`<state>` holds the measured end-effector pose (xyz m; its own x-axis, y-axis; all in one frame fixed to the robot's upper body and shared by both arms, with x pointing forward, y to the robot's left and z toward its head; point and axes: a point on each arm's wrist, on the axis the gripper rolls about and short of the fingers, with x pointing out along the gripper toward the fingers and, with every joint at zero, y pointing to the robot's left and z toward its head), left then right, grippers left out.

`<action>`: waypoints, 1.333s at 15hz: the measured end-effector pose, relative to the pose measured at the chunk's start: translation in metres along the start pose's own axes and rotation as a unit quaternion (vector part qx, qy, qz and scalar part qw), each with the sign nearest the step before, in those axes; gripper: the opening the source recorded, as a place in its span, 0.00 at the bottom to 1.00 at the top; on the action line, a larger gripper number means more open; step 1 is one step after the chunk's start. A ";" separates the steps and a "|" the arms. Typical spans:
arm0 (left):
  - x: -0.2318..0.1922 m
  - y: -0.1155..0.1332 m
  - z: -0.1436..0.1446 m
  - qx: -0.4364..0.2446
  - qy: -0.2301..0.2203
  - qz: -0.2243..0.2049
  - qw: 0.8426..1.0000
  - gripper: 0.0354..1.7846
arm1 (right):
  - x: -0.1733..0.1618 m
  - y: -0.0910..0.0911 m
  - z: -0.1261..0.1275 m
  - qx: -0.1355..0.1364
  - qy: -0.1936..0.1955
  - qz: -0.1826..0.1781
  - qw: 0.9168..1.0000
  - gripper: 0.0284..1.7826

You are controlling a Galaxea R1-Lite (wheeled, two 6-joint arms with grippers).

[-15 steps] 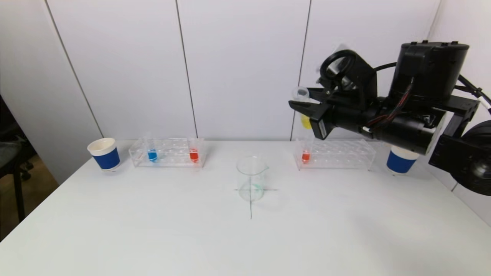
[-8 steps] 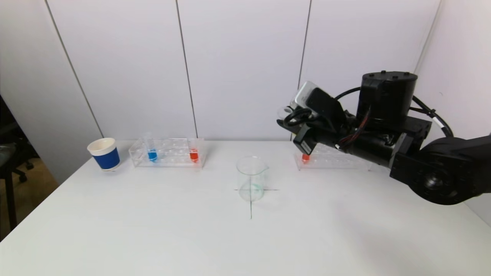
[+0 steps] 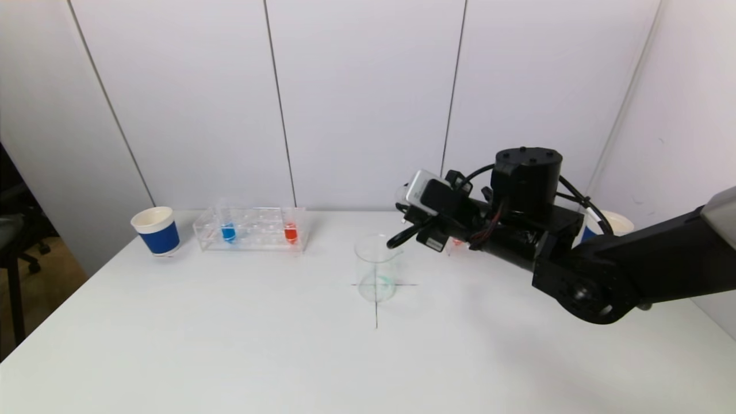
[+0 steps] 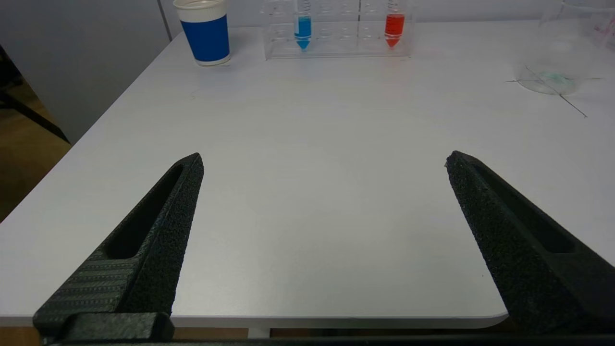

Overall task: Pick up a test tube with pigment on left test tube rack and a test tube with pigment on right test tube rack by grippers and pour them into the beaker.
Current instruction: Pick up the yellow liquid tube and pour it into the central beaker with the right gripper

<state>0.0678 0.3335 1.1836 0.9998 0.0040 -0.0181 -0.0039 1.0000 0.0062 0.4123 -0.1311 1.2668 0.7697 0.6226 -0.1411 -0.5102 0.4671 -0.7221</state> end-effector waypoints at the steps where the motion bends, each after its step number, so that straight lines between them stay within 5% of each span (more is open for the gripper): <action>1: 0.000 0.000 0.000 0.000 0.000 0.000 1.000 0.99 | 0.001 0.004 -0.003 -0.009 0.004 0.005 1.000 0.25; 12: 0.000 0.000 0.000 0.000 0.000 0.000 1.000 0.99 | 0.005 0.021 -0.019 -0.071 0.017 0.012 0.997 0.25; 20: 0.000 0.000 0.000 0.000 0.000 0.000 1.000 0.99 | 0.008 0.018 -0.017 -0.089 0.001 0.001 0.996 0.25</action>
<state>0.0678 0.3335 1.1835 0.9998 0.0040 -0.0183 -0.0039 1.0000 0.0062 0.4162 -0.1284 1.2408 0.7698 0.6219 -0.1434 -0.4353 0.3473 -0.8306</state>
